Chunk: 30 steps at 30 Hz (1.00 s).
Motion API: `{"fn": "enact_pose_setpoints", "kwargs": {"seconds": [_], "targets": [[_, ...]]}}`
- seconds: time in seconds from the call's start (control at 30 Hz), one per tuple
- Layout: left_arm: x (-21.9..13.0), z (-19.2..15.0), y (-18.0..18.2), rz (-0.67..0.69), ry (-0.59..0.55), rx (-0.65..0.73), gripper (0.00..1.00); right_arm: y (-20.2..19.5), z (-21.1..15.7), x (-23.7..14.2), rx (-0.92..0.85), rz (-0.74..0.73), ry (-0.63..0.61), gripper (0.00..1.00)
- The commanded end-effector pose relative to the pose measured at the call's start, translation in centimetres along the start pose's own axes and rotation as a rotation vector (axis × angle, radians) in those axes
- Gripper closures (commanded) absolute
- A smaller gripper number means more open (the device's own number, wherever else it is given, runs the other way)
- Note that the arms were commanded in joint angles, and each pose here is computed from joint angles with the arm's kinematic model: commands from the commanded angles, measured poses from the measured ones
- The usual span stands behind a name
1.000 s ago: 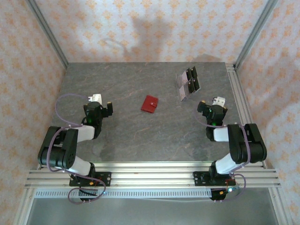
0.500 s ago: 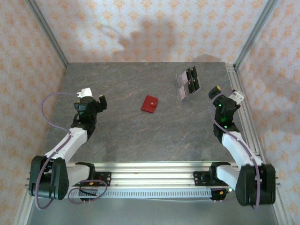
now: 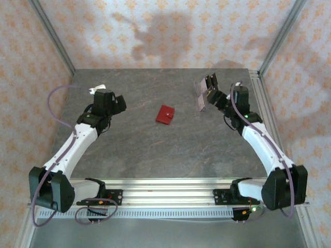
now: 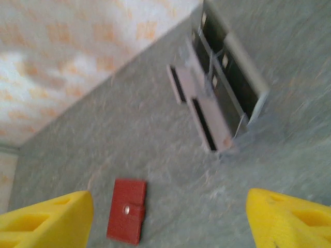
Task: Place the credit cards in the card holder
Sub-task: Move the card holder to the center of the table.
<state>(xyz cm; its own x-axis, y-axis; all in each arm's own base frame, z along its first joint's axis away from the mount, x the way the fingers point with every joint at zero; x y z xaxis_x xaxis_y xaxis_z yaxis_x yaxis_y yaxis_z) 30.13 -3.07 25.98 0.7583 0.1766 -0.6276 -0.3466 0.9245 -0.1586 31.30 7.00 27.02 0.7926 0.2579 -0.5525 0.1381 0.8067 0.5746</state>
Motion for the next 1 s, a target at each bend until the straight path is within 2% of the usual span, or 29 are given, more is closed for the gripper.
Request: {"fn": "enact_pose_setpoints", "kwargs": {"seconds": [0.0, 0.23, 0.5, 0.7, 0.97], "targets": [[0.3, -1.8, -0.4, 0.009, 0.162, 0.008, 0.0, 1.1, -2.1, 1.5, 0.002, -0.065, 0.182, 0.26], [1.4, -2.1, -1.8, -0.026, 0.236, 0.013, 0.0, 5.5, -5.1, 7.3, -0.065, -0.135, 0.349, 0.36], [2.7, -2.3, -3.1, -0.068, 0.292, 0.007, 0.0, 8.6, -8.8, 13.5, -0.102, -0.189, 0.462, 0.44], [3.6, -2.2, -3.8, -0.077, 0.311, 0.007, 0.0, 10.3, -9.9, 16.4, -0.185, -0.273, 0.472, 0.47], [4.1, -1.9, -4.2, -0.083, 0.314, 0.005, 0.0, 11.7, -10.2, 17.7, -0.313, -0.378, 0.444, 0.45]]}}
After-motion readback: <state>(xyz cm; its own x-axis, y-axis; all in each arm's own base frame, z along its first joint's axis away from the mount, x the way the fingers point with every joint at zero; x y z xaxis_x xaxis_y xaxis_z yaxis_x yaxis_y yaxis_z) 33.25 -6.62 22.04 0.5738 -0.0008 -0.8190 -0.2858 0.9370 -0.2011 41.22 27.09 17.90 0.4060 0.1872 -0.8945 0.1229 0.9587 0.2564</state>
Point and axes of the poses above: each hand's point on the last joint's axis, 136 mm out from that joint toward the fingers, its own x axis out along the fingers, its own y axis along the line the jaws close on, z = x × y, the point moved 9 cm from there along -x, back along the fingers
